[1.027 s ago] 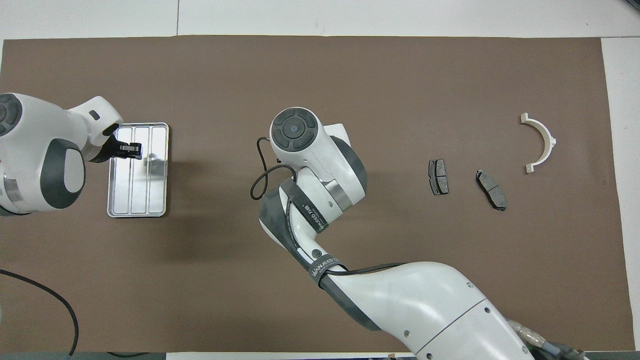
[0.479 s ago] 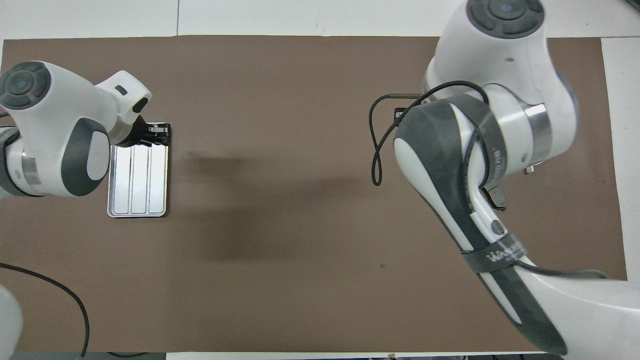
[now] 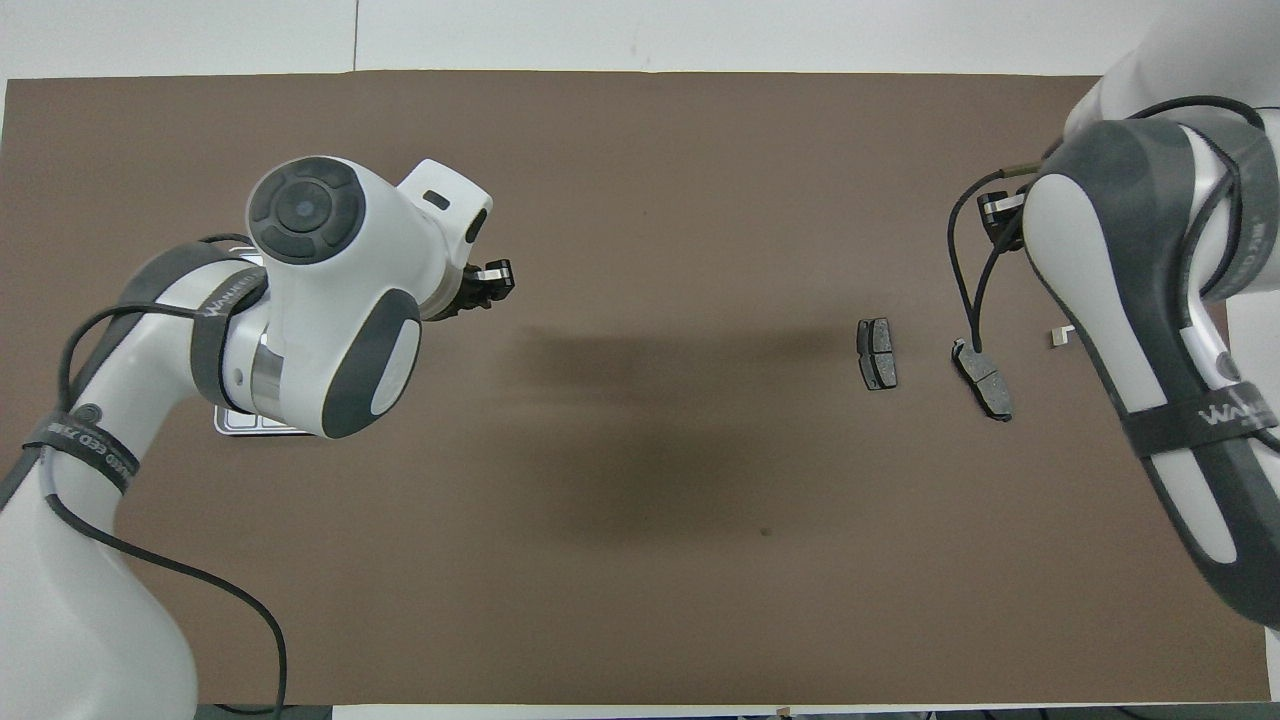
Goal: Place bearing gear from tray to pile
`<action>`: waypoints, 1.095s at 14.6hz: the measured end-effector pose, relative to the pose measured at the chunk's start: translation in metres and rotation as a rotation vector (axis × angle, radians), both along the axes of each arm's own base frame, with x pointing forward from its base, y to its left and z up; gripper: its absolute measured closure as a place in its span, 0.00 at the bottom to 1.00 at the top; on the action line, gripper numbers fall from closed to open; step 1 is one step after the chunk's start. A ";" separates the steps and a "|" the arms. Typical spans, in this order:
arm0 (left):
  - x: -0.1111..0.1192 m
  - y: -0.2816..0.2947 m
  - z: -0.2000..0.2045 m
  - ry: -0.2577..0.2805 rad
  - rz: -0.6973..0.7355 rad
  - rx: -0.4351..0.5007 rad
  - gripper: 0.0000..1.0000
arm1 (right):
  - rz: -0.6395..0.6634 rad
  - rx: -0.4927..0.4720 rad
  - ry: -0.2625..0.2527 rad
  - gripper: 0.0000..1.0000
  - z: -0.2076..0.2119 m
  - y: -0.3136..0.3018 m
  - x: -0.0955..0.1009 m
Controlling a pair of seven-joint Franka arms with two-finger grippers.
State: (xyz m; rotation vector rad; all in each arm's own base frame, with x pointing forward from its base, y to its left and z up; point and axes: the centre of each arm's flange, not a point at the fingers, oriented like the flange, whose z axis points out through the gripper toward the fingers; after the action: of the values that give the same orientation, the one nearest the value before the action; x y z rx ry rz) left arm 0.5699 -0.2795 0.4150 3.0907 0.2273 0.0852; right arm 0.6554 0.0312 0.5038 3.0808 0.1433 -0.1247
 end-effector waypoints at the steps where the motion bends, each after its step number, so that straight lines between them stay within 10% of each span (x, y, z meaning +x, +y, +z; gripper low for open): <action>1: -0.009 -0.019 -0.001 0.001 0.010 0.001 0.66 | 0.007 0.003 -0.014 0.77 -0.012 -0.018 0.002; 16: -0.052 -0.108 -0.113 -0.027 0.040 0.048 0.66 | -0.166 -0.005 -0.089 0.77 -0.169 -0.075 0.003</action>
State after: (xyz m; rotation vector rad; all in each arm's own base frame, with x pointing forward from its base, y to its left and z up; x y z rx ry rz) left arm 0.5180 -0.3872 0.3019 3.1307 0.2898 0.1358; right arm 0.6584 -0.0437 0.3352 3.0821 -0.1173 0.0054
